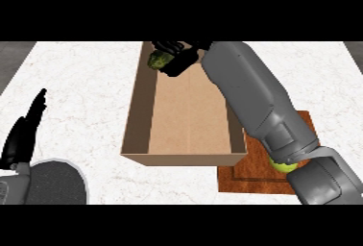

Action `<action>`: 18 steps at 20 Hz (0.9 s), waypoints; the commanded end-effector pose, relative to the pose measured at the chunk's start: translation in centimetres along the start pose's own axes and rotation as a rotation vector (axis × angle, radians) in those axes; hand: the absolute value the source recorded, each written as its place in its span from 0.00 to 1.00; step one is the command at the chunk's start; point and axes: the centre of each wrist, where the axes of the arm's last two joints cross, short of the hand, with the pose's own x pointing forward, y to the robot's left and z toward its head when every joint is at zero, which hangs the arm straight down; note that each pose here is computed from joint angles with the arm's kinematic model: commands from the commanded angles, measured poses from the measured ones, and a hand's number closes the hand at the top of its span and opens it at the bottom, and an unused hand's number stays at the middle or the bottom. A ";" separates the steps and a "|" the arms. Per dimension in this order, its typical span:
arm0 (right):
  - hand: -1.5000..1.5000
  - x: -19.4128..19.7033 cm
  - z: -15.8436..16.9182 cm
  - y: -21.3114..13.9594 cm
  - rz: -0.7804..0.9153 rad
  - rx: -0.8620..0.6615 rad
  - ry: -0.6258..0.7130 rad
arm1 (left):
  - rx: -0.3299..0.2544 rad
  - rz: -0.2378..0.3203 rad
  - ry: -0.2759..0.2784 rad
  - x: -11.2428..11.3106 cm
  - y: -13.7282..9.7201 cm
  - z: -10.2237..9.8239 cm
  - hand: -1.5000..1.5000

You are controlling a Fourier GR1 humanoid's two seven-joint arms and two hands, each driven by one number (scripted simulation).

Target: Pick the squash from the cutting board and place it in the cardboard box

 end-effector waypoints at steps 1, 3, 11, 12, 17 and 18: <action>1.00 -0.9 -0.4 3.4 0.052 0.000 0.043 | -0.011 -0.009 -0.014 1.2 -0.9 -0.2 0.50; 1.00 0.0 -1.0 2.9 0.063 -0.043 0.110 | -0.019 -0.005 -0.009 0.5 -1.0 -0.9 0.50; 0.00 -3.3 0.9 5.7 -0.095 0.063 0.250 | -0.036 0.005 -0.044 0.1 -1.9 -0.2 0.50; 0.00 -3.2 1.0 6.0 -0.102 0.028 0.222 | -0.048 0.006 -0.042 2.3 -1.4 -1.9 0.50; 0.00 -2.2 0.4 5.7 -0.160 -0.074 0.132 | -0.033 0.000 -0.064 1.9 -1.4 -1.9 0.50; 0.00 -1.3 -0.3 4.4 -0.192 -0.112 0.103 | -0.033 0.003 -0.027 -0.3 -0.4 -0.3 0.50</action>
